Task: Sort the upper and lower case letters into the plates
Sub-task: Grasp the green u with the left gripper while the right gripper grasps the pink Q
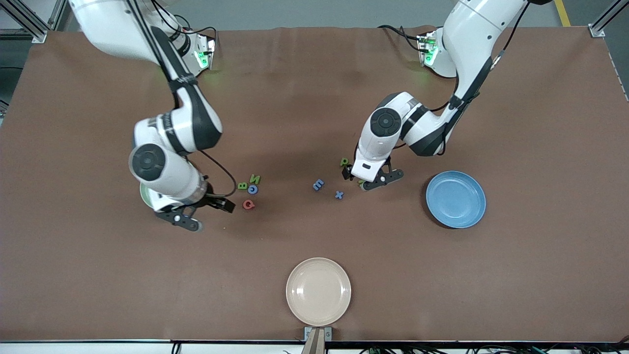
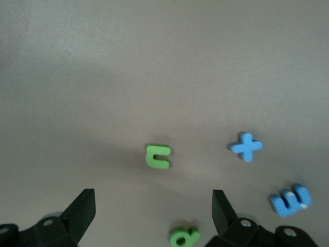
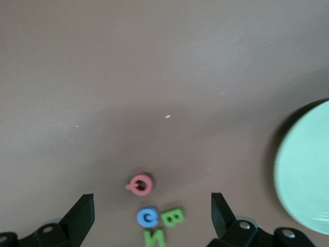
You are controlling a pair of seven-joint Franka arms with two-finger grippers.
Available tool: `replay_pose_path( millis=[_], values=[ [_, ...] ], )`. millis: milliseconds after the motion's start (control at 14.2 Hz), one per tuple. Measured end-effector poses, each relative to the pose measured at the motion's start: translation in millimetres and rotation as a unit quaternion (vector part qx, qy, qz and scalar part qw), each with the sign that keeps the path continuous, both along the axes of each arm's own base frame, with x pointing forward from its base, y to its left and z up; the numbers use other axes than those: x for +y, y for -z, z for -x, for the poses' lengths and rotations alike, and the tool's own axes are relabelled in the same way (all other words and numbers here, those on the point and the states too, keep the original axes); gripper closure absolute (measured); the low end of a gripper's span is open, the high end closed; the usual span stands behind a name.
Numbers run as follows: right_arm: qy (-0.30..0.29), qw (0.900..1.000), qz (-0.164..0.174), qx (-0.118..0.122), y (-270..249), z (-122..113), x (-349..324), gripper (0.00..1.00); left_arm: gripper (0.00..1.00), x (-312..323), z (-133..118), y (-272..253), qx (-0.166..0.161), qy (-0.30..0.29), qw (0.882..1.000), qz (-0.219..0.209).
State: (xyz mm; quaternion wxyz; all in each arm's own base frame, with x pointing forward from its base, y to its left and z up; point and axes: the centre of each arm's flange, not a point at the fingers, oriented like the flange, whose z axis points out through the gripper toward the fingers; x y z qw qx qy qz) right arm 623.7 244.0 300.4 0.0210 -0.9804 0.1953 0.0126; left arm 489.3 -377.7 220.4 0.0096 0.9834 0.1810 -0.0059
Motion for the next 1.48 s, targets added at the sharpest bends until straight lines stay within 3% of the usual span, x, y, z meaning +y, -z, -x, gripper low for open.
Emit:
replay_pose_path(
  millis=[352, 703, 844, 1266, 1407, 1477],
  values=[
    [0.012, 1.0, 0.003, -0.01, 67, 11, 41, 0.0, 0.0, 0, -7, 18, -0.007, -0.012, 1.0, 0.013],
    [0.011, 1.0, 0.008, -0.01, 101, 14, 44, 0.03, 0.03, -1, -18, 37, -0.014, 0.005, 1.0, 0.006],
    [0.009, 1.0, 0.01, -0.007, 107, 17, 46, 0.05, 0.14, -2, -18, 44, -0.01, 0.007, 1.0, 0.004],
    [-0.001, 1.0, 0.018, 0.008, 128, 39, 50, 0.15, 0.21, -2, -17, 48, -0.008, 0.007, 1.0, 0.004],
    [-0.002, 1.0, 0.018, 0.007, 129, 40, 51, 0.17, 0.36, -2, -17, 48, -0.007, 0.007, 1.0, 0.004],
    [-0.002, 1.0, 0.017, 0.005, 129, 39, 51, 0.19, 0.36, -2, -17, 48, -0.007, 0.007, 1.0, 0.004]
  ],
)
